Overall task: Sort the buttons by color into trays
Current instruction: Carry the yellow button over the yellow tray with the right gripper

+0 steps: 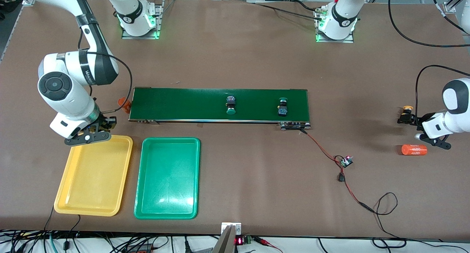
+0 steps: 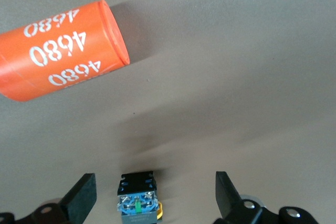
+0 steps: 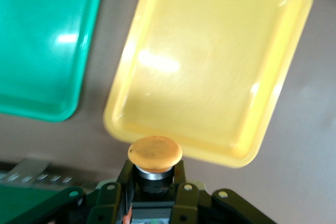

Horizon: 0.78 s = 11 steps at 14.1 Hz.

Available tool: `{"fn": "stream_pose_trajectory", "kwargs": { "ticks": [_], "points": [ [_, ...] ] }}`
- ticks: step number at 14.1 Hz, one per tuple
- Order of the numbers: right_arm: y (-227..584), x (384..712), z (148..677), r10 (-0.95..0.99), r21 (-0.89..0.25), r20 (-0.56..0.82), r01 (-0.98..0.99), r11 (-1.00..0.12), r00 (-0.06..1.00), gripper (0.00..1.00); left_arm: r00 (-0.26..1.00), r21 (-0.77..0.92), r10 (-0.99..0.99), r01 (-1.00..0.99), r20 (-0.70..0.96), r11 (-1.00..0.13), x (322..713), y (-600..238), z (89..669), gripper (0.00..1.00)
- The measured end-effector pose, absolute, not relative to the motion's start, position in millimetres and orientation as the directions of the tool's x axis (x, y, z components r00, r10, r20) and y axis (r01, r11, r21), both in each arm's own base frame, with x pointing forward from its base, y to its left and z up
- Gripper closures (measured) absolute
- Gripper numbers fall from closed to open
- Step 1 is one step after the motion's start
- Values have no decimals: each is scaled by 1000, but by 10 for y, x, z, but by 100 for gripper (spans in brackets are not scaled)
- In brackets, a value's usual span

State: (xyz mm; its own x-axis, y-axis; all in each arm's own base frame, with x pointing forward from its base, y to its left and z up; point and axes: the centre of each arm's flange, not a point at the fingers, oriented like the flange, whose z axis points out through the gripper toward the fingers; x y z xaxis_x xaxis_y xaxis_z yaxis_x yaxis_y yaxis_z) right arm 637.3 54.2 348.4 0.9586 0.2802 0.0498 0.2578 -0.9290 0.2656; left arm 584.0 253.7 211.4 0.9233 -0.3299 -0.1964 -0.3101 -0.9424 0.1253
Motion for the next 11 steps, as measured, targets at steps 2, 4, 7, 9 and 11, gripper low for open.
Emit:
{"fn": "stream_pose_trajectory", "kwargs": {
  "ticks": [2,4,7,9,11],
  "points": [
    [330,6485,3345,332,302,97,290,-908,938,67,923,129,-332,-311,-195,-942,5790,2647,2108,0],
    [177,6572,3215,390,336,138,327,-883,911,67,923,134,-333,-311,-195,-941,5741,2741,2095,0],
    [-19,6665,2994,480,396,196,378,-837,855,67,925,147,-321,-295,-205,-944,5649,2873,2011,0],
    [-287,6694,2762,513,414,234,393,-821,826,67,926,162,-311,-280,-215,-946,5575,2943,1921,0],
    [-547,6684,2505,523,407,271,396,-823,808,67,924,177,-307,-271,-227,-946,5508,2956,1834,0]
  ]
}}
